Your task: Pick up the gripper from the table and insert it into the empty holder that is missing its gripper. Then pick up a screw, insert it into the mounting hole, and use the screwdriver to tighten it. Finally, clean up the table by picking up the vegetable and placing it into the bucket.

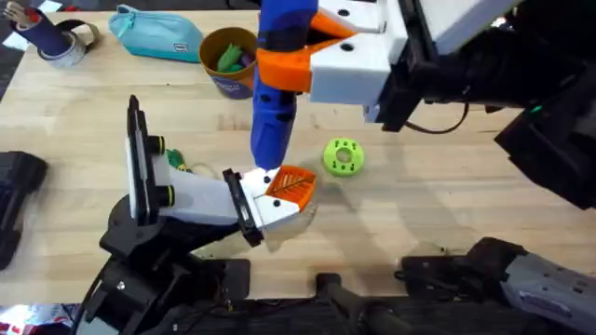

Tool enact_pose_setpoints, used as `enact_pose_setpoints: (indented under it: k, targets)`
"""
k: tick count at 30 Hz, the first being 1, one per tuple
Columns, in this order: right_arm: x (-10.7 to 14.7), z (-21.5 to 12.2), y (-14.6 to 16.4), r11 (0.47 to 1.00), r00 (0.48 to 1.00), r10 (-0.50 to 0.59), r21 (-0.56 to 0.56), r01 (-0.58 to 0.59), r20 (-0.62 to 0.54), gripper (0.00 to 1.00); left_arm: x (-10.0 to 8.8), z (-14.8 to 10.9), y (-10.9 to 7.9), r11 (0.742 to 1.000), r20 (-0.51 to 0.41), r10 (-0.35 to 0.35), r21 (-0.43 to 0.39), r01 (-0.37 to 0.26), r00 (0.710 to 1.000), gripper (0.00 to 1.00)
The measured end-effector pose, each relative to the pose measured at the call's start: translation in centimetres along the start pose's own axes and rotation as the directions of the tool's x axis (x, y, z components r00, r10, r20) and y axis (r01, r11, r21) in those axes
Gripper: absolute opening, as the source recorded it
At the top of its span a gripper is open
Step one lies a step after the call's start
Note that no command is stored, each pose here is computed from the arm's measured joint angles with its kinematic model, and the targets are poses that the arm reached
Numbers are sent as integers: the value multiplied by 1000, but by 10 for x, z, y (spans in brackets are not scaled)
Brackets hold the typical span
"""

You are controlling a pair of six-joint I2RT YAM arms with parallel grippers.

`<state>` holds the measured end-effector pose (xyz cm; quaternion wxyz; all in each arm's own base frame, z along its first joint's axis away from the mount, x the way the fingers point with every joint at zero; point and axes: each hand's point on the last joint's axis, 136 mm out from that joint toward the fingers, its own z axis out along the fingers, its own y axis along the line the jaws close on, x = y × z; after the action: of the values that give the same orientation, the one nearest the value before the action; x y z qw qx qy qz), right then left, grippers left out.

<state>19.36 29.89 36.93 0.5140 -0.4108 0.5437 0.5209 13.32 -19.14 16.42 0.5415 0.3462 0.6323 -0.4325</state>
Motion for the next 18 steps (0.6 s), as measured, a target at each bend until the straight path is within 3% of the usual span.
enact_pose_setpoints:
  k: [18]
  targets:
    - [0,0,2,1000,1000,14,-11,-14,-2,69,0,0,0,1000,0,0,0,0,1000,16]
